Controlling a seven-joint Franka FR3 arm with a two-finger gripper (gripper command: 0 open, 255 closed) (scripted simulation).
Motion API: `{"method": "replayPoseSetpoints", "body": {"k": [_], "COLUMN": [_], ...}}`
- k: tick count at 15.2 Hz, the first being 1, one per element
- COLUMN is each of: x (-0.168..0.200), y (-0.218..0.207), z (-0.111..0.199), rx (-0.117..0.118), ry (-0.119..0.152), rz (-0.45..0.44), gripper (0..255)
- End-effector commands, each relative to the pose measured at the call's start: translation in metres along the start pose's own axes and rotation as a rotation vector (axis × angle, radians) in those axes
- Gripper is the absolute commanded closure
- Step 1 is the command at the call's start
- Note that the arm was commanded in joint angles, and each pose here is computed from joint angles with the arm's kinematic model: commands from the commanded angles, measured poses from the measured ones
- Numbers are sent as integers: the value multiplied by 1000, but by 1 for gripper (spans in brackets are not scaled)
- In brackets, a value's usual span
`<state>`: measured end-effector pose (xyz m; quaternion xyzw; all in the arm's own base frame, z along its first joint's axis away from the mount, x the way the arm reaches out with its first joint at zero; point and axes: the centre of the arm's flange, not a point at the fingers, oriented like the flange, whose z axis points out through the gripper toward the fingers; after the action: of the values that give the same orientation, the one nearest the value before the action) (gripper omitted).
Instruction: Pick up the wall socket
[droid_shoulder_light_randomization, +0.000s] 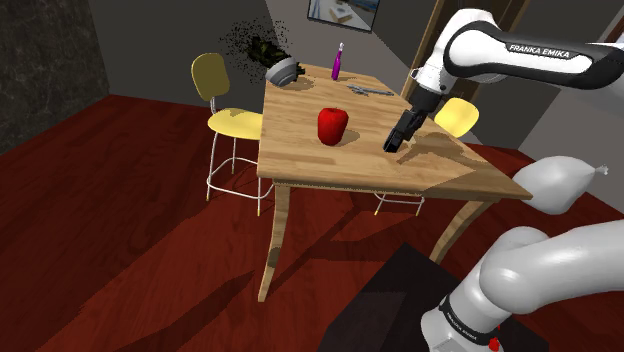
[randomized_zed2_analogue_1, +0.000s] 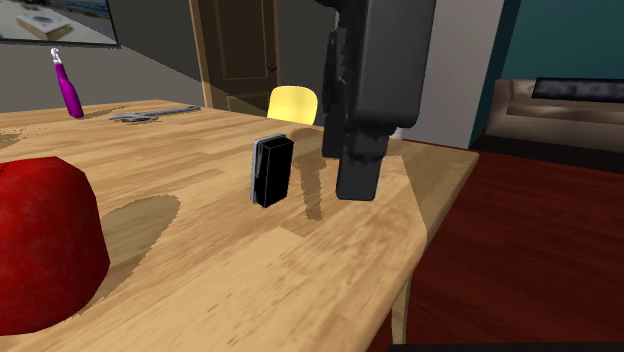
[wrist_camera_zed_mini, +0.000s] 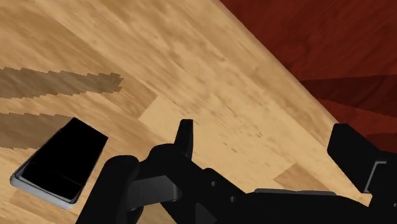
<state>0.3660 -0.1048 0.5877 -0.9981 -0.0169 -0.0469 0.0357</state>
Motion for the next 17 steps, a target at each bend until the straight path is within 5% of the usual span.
{"method": "replayPoseSetpoints", "body": {"k": [1,13,17], "x": [9,49,47], "y": [23,160,161], "z": [1,-3,18], "rx": [-9,-56,-56], "ry": [19,124,124], "rz": [12,86,86], "gripper": [0,0,0]}}
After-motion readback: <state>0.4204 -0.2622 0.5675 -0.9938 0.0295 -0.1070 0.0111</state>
